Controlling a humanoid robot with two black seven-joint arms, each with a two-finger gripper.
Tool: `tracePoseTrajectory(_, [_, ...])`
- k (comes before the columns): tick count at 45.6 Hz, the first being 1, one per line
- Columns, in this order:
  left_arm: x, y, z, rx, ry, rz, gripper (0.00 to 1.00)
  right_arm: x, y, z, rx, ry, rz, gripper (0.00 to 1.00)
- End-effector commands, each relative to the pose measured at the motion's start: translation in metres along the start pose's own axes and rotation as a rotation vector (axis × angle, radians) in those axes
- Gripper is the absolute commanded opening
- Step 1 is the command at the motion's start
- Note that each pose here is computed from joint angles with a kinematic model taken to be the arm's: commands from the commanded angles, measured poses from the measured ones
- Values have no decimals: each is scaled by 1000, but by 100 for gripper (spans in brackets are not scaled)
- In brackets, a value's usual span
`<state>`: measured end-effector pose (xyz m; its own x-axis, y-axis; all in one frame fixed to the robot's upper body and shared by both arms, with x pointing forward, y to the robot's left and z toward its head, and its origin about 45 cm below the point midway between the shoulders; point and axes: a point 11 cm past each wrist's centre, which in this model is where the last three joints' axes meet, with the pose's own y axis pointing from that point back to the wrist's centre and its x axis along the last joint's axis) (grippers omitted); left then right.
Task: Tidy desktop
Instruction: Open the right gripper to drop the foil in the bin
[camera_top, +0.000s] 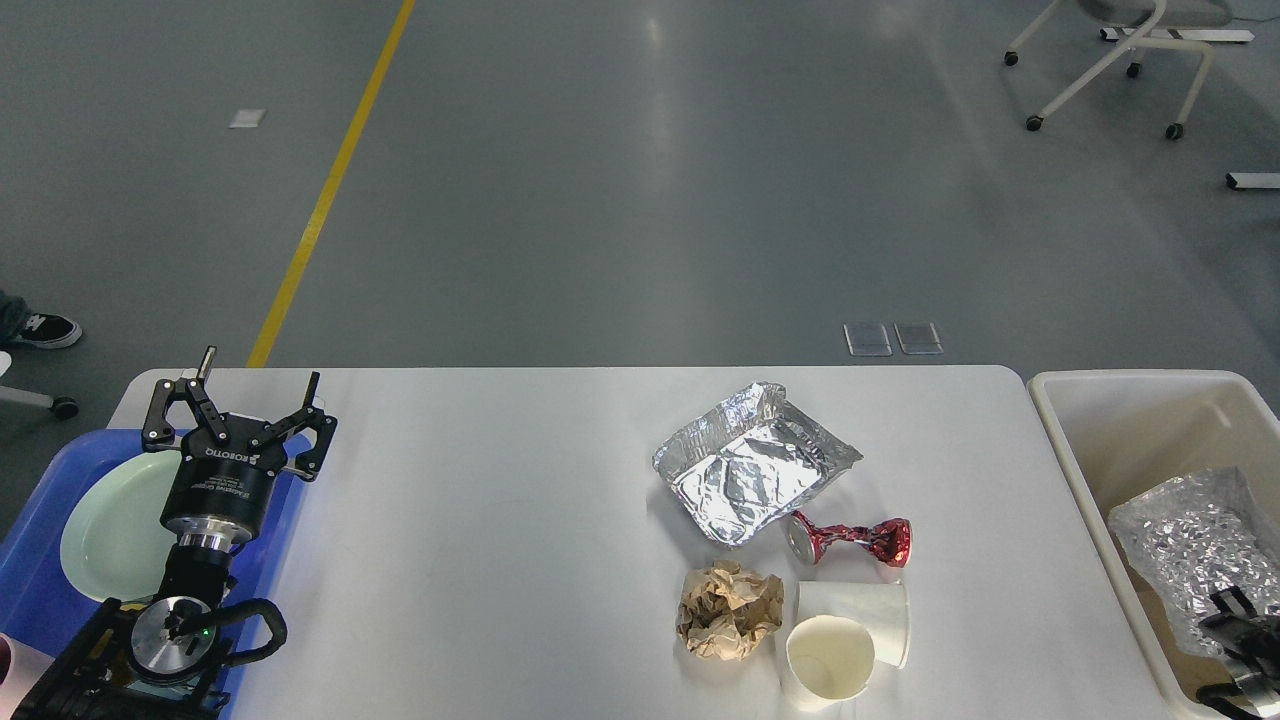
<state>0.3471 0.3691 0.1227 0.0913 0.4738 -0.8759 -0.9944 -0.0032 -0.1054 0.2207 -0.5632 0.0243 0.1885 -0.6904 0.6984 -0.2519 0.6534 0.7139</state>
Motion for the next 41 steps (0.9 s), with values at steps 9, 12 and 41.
tracePoseTrajectory(9, [0,0,0,1,0,1,96,-2,0,0,0,7,1,0])
tracePoseTrajectory(12, [0,0,0,1,0,-1,96,0,0,0,0,10,9,19])
tracePoseTrajectory(41, [0,0,0,1,0,1,96,4,2,-11,18,14,8,100])
